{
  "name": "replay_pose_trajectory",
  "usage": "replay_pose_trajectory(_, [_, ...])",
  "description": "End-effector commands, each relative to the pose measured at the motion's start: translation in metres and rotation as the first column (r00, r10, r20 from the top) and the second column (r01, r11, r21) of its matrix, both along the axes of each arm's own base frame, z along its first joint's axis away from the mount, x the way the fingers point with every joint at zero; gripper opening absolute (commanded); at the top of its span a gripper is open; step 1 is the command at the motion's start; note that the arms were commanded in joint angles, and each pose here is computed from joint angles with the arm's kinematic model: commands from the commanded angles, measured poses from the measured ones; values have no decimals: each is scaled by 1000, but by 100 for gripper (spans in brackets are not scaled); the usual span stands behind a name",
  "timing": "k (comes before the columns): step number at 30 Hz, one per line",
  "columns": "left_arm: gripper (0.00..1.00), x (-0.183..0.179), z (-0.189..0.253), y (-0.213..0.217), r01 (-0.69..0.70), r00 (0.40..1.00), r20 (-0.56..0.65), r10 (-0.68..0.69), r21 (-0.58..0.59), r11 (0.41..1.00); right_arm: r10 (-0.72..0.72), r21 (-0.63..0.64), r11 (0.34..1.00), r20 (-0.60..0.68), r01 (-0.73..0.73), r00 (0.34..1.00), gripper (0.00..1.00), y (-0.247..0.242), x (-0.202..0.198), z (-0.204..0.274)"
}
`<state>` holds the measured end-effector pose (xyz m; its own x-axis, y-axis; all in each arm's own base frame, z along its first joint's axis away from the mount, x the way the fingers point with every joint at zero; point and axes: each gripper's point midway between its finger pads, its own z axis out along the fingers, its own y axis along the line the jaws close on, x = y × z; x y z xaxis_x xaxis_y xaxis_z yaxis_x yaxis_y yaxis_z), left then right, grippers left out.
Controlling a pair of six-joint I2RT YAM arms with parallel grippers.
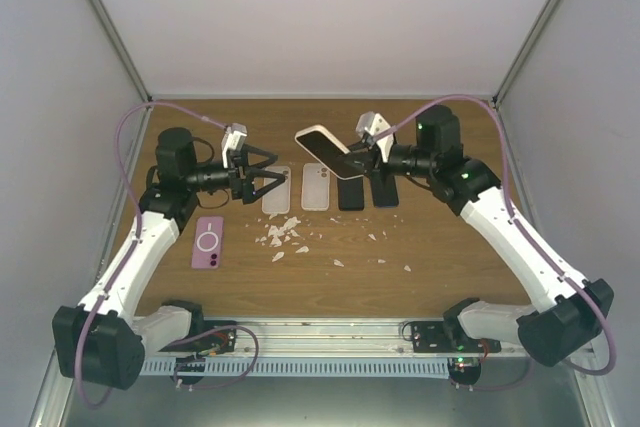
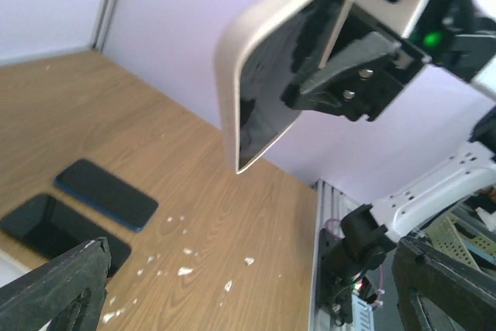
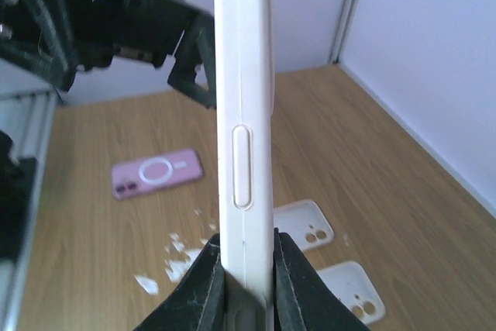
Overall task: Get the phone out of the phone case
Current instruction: Adjust the phone.
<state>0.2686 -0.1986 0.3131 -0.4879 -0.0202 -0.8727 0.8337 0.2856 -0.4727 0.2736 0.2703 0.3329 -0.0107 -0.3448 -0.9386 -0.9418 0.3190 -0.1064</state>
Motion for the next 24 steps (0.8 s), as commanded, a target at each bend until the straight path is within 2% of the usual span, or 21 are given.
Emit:
replay_pose_trajectory(1, [99,-25,46,-8,106,986,139,-95,-73,992,89,253,965,-66,-70,994,0,2,-13,72])
replay_pose_trajectory(6, [99,-41,66,-26,169,970,190,-154,-67,983,181,390,917,-228,-81,957,1,-1,-14,90])
replay_pose_trajectory(11, [96,-34,77,-28,149,976,172,-133,-85,985,250,443,889,-261,-114,932,1,0,-24,94])
replay_pose_trajectory(19, [99,-39,83,-43,221,967,154,-202,-114,969,275,466,878,-302,-110,913,0,0,-26,84])
replay_pose_trajectory(24, [99,-33,85,-50,231,972,75,-222,-152,961,291,480,872,-354,-94,889,1,3,-24,77])
